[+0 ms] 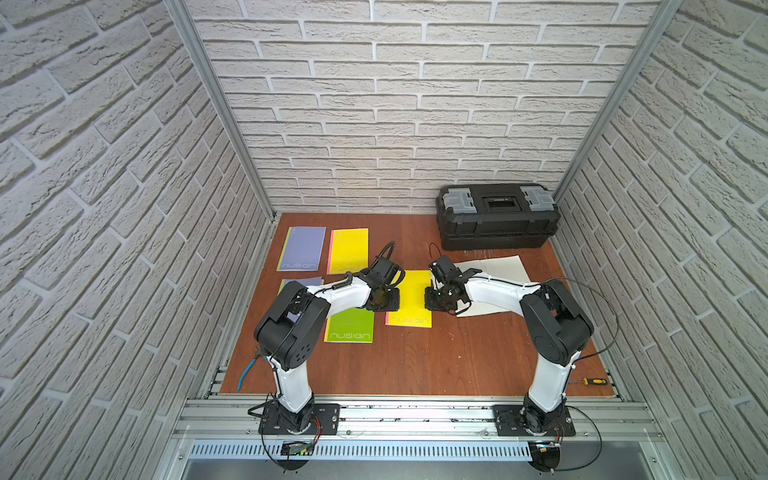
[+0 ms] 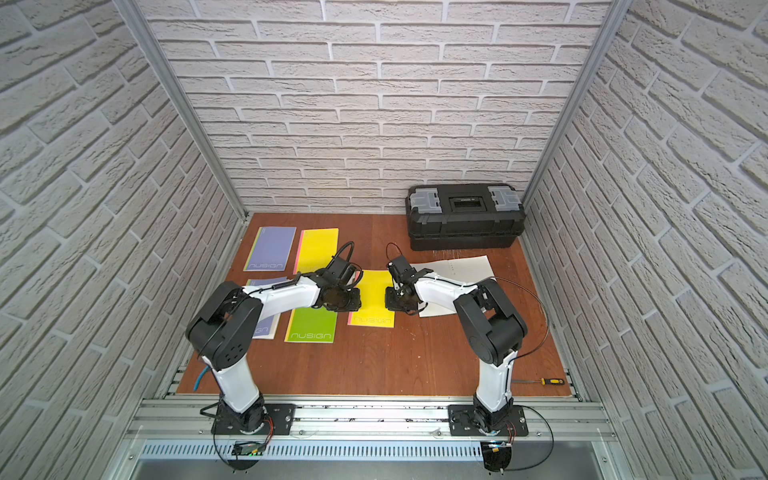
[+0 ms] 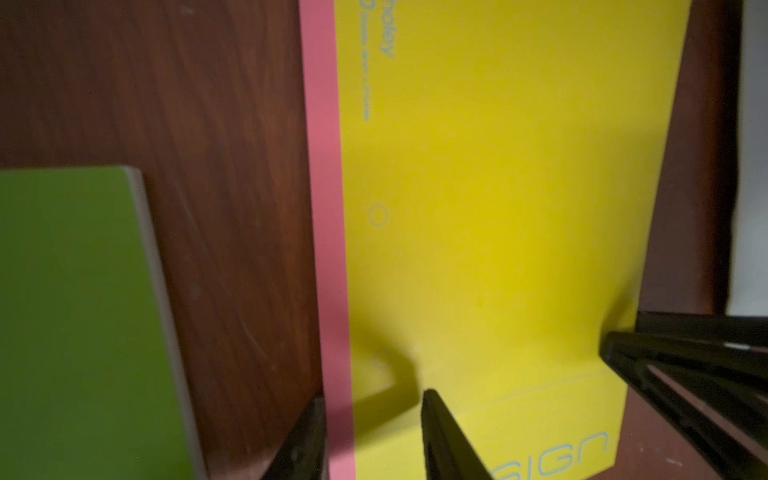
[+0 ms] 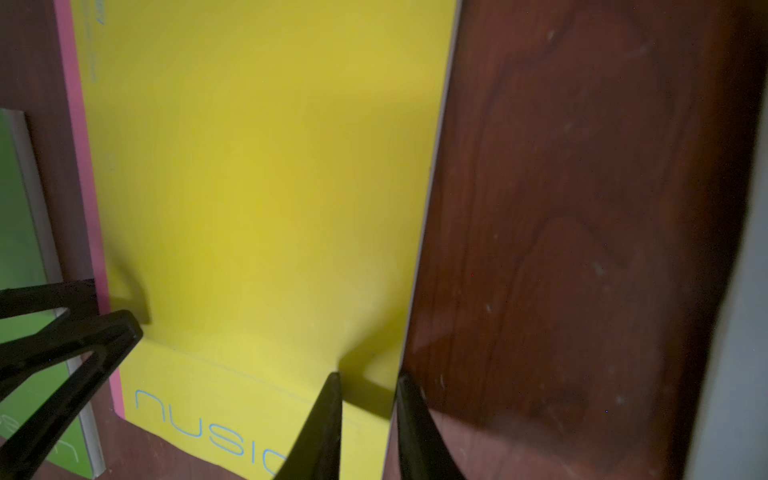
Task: Close the notebook
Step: Move the notebook to the center of the board.
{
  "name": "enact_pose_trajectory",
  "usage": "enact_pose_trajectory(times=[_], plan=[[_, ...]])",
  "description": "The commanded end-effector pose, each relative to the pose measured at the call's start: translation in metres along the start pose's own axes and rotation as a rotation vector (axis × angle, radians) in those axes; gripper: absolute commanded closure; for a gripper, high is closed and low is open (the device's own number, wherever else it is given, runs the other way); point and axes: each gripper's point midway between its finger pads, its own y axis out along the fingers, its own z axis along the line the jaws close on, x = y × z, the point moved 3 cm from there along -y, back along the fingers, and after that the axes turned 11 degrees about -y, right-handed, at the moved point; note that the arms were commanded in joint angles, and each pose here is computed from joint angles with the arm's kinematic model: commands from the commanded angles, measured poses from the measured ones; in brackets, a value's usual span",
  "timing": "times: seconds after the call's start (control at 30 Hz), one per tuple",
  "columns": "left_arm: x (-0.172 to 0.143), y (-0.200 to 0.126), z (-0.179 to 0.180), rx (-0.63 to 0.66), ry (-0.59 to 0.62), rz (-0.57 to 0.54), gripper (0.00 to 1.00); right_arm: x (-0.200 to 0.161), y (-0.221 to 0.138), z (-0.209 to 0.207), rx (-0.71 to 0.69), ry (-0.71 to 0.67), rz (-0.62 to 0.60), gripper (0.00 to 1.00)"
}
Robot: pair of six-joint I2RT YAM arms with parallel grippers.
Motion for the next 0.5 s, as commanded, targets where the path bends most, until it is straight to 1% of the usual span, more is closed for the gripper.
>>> enact_pose_trajectory(times=[0.0,0.27,0.47], plan=[[0.001,0.018,-0.01,-0.064,0.038,0.065,0.61,0.01,0.017,0.008,0.032,-0.031,0.025,0.75],[0.026,0.037,-0.013,-0.075,0.037,0.103,0.61,0.053,0.025,-0.001,0.007,-0.028,0.016,0.75],[0.043,0.048,-0.008,-0.064,0.018,0.108,0.61,0.077,0.034,-0.005,0.028,-0.013,0.011,0.75]])
